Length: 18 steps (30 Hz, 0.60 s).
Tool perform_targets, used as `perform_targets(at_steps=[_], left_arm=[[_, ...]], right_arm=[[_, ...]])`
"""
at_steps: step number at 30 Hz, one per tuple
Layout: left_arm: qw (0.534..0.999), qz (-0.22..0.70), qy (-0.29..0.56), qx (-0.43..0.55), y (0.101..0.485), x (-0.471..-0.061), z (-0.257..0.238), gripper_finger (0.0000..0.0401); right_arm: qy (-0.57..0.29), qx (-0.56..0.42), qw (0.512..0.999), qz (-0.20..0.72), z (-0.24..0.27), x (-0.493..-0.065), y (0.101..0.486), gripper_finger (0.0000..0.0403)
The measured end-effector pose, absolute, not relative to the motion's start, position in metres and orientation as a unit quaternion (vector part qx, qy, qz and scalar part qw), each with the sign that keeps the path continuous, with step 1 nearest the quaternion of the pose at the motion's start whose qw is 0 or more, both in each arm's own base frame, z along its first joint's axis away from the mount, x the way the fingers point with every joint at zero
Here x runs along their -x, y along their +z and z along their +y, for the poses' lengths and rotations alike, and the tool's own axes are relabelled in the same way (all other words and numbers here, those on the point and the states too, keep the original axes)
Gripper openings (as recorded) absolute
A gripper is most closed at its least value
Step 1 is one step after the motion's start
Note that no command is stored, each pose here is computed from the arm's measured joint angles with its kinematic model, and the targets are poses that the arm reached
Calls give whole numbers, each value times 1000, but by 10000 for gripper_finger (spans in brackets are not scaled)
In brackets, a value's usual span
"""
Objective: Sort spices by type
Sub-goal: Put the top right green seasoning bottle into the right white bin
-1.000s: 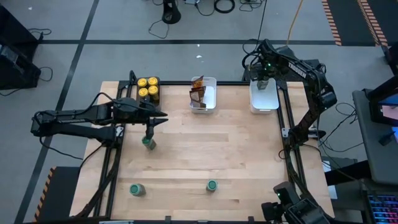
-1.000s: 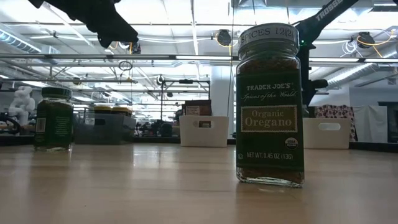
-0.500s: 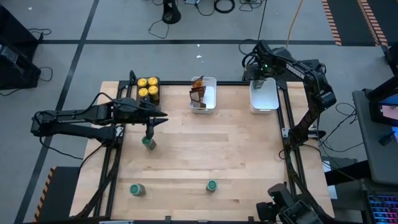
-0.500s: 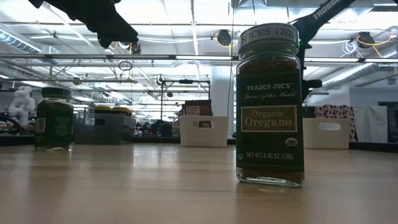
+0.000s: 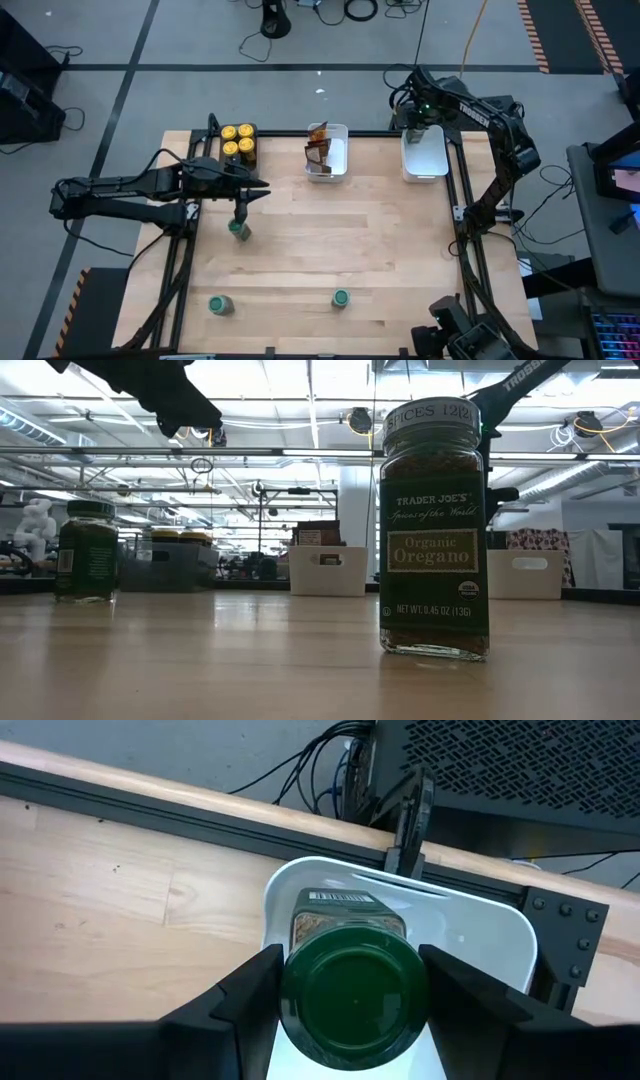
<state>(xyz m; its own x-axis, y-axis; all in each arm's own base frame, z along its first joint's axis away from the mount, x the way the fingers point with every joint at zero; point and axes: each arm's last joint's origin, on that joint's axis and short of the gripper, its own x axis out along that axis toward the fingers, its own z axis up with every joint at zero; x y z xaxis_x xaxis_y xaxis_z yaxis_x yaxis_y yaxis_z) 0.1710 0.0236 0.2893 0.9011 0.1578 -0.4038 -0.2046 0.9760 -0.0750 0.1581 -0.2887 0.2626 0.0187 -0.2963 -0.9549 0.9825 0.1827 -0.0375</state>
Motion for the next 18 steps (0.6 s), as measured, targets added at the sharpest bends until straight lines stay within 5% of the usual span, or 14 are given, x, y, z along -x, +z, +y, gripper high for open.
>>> perform_targets(at_steps=[18], left_arm=[[974, 202, 92, 53, 289, -171, 24, 105]], right_arm=[[-516, -378, 598, 483, -282, -156, 240, 197]])
